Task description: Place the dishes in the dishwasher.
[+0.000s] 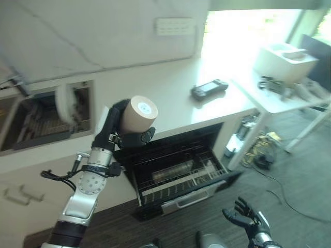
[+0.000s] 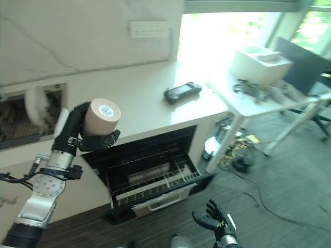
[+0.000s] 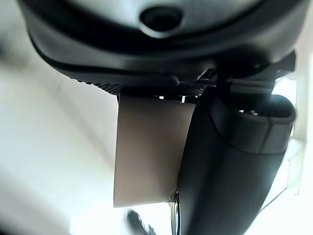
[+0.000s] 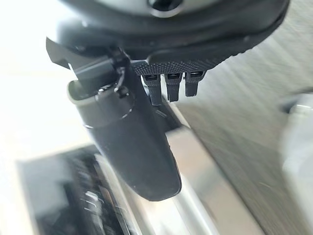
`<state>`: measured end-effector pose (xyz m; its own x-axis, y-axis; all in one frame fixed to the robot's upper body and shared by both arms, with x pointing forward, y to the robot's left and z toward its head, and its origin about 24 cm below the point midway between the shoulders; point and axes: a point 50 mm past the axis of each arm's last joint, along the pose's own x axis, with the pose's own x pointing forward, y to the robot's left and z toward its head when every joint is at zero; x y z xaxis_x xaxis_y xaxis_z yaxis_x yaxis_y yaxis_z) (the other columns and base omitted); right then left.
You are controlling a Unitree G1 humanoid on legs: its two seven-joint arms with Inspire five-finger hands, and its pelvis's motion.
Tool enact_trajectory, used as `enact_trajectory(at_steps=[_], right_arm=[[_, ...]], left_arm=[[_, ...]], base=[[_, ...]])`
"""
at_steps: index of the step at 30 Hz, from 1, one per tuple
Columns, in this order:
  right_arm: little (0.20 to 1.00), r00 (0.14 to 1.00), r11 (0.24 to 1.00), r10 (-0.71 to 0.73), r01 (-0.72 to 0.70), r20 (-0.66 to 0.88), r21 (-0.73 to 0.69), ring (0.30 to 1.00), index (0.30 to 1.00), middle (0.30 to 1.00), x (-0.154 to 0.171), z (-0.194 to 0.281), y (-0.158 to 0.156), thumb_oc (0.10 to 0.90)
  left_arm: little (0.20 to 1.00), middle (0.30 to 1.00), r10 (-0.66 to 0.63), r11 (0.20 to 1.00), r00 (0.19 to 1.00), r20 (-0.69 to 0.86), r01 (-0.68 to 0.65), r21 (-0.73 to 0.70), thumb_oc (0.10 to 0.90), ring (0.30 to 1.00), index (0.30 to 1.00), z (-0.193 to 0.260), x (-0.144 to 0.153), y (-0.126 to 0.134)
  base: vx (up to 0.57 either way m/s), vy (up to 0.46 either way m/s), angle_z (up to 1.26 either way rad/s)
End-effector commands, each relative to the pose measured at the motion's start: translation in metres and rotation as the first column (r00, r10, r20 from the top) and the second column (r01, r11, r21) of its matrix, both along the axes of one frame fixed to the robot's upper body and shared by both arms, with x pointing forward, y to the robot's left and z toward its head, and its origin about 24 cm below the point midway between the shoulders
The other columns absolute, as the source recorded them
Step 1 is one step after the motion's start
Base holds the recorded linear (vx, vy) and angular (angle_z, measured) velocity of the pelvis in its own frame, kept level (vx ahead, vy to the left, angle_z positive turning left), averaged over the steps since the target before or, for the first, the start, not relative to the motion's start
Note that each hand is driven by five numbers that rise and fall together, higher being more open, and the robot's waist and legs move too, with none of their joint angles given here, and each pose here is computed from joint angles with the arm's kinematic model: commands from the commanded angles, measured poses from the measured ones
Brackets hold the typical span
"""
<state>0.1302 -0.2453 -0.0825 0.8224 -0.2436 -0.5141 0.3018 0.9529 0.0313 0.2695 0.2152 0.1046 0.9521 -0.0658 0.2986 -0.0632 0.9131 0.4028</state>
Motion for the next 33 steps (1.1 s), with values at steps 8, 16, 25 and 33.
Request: enact_trajectory(at_steps=[8,16,25,33], right_arm=[[0.900,0.595,0.923,0.199,0.153,0.779,-0.352,0.900,0.900,0.900,0.062,0.185,-0.022,0.800],[0.900,0.276,0.935,0.326,-0.237,0.904,-0.265,0.900,0.900,0.900,0.096,0.235,0.037,0.800],[0.900,0.235,0.831,0.341,-0.528,0.910,-0.175,0.900,0.900,0.900,0.120,0.240,0.092,0.800],[0.900,0.208,0.761,0.322,-0.637,0.923,-0.122,0.900,0.900,0.900,0.137,0.257,0.129,0.800]], left_arm=[[0.300,0.300,0.199,0.928,0.938,0.284,-0.087,-0.363,0.400,0.300,0.300,0.038,0.011,-0.021],[0.300,0.300,0.286,0.927,0.869,0.404,-0.144,-0.345,0.400,0.300,0.300,0.045,0.011,-0.046],[0.300,0.300,0.246,0.955,0.821,0.515,-0.115,-0.273,0.400,0.300,0.300,0.048,0.007,-0.071],[0.300,0.300,0.177,0.975,0.810,0.559,-0.068,-0.210,0.400,0.300,0.300,0.046,0.006,-0.088]], base=[[0.00,0.112,-0.89],[0.00,0.009,-0.06],[0.00,-0.062,0.33],[0.00,-0.105,0.40]])
